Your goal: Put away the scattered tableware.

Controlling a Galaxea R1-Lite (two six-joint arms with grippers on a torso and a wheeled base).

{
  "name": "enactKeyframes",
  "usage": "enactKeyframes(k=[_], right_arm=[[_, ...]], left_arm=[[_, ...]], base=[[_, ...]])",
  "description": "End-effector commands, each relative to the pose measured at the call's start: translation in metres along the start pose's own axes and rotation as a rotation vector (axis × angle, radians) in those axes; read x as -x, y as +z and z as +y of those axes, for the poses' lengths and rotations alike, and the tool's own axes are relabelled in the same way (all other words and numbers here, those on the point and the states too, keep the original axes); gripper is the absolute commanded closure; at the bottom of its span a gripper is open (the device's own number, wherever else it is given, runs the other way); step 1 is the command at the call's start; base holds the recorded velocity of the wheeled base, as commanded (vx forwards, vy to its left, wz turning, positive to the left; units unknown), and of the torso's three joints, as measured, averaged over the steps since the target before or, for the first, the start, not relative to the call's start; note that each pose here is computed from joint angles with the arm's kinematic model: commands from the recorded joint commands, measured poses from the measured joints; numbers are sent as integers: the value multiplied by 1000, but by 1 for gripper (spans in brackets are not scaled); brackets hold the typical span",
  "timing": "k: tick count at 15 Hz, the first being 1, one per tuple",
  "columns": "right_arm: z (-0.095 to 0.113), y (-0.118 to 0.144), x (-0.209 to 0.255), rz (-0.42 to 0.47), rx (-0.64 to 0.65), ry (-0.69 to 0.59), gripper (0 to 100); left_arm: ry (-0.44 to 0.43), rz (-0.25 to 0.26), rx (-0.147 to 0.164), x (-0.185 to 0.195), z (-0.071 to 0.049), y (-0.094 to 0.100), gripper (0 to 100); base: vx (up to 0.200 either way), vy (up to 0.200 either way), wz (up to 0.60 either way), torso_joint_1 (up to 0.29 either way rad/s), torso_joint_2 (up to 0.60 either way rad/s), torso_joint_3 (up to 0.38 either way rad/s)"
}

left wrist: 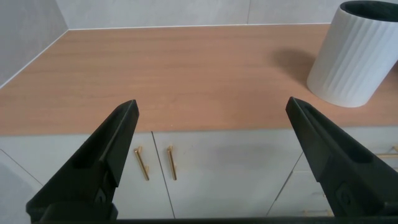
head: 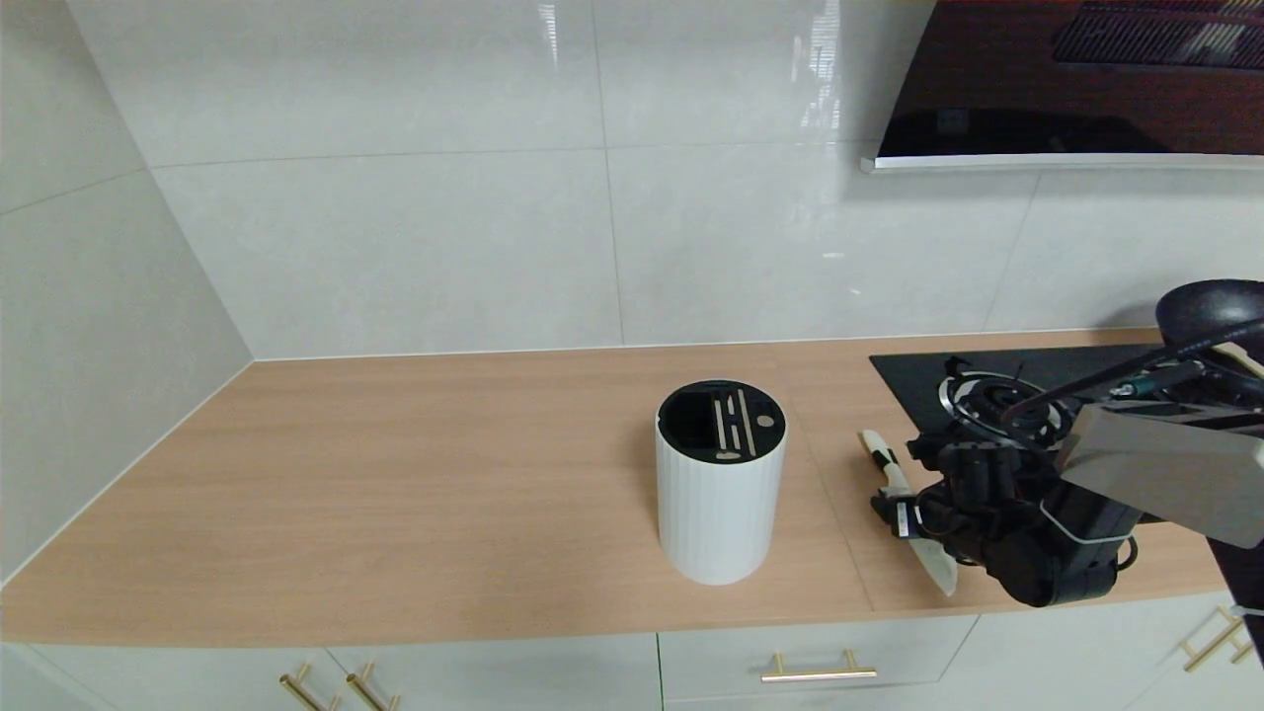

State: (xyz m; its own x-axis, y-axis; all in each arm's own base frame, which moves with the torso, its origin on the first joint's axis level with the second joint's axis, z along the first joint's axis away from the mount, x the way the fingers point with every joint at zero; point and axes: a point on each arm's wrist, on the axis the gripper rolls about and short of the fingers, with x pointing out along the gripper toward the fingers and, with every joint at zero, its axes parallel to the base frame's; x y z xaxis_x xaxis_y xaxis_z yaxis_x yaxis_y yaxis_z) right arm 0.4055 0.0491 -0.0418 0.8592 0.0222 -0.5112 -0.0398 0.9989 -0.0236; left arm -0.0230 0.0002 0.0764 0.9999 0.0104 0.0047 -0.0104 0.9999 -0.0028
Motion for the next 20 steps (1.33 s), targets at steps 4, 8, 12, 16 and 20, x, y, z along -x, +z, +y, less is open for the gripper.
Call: enactKeyframes(k=[4,8,12,16,20], right_arm=[[0,-2,0,7,1,1,100],[0,1,0,-6,-4,-4,100],[-2,38,27,-131,-77,-16,100],[-7,101,102,-323,-105,8,100],[-8,160,164,-519,-118,37,100]], left_arm=[[0,3,0,0,0,0,0],[0,2,-3,0,0,0,0],[0,0,-7,0,0,0,0],[-8,-31,-44,2,0,9,0],[-176,17,-94,-17,-4,98,0]], base=[[0,0,0,0,0,0],[0,0,0,0,0,0],[0,0,0,0,0,0],[0,0,0,0,0,0],[0,0,0,0,0,0]])
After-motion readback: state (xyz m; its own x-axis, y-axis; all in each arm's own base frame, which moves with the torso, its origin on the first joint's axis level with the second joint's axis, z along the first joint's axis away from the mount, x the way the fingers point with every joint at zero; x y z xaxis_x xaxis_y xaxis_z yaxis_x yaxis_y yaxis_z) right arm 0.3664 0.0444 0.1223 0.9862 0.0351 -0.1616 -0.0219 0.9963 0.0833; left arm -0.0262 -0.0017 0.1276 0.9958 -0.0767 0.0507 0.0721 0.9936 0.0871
